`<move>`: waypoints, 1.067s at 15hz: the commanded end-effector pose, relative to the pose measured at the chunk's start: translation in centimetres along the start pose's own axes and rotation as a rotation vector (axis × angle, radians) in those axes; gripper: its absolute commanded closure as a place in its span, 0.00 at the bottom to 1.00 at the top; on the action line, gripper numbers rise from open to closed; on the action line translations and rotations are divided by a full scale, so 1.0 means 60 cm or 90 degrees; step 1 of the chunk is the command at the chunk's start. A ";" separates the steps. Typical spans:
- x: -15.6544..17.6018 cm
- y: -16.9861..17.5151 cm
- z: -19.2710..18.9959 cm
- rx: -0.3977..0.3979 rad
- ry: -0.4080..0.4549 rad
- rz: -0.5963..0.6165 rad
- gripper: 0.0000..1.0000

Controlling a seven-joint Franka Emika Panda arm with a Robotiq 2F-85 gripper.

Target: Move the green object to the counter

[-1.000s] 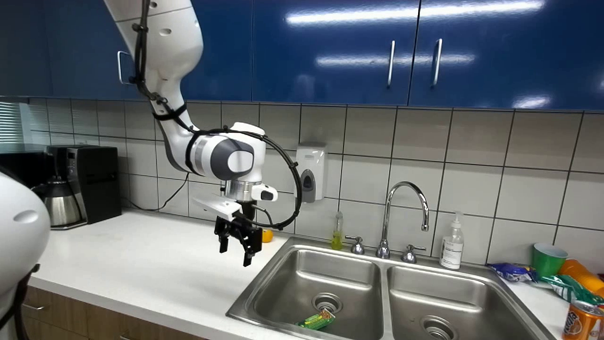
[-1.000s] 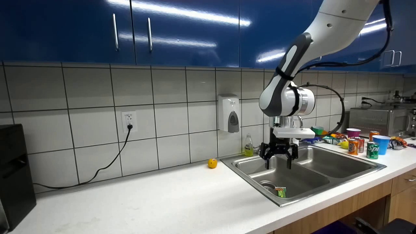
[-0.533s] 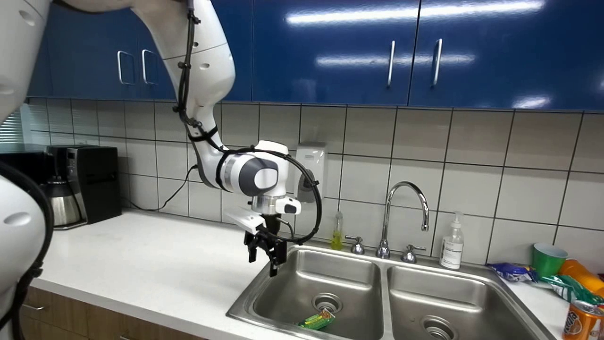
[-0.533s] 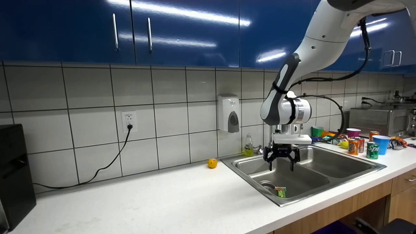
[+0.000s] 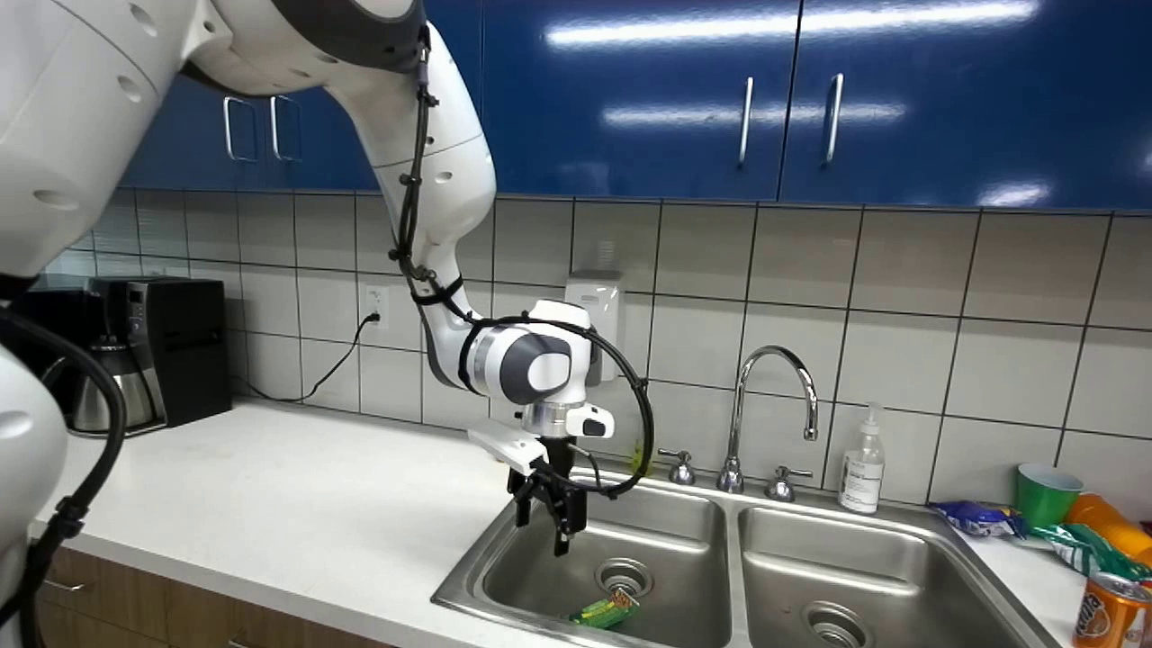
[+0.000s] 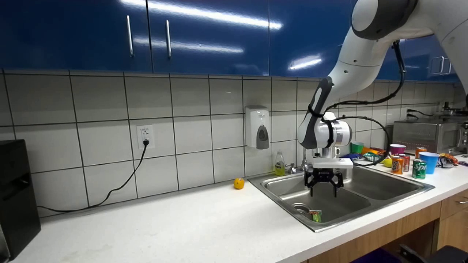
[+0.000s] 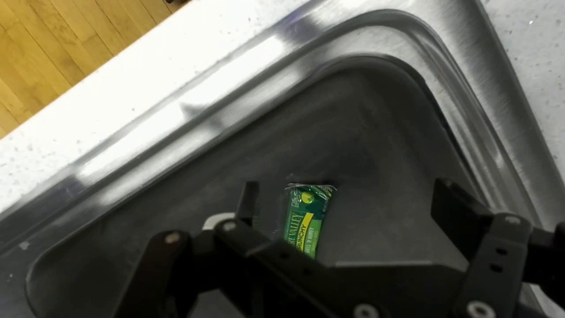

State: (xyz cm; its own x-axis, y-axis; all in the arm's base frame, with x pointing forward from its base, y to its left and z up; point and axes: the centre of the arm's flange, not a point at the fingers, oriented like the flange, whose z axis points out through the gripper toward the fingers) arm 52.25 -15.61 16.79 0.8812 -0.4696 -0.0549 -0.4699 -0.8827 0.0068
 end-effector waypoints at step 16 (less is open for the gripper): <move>0.121 0.000 0.162 -0.013 -0.026 0.022 0.00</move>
State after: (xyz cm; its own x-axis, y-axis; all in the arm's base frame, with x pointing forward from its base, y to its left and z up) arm 56.38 -17.93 8.28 0.8756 -0.4751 -0.0870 -0.4727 -0.8799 0.0481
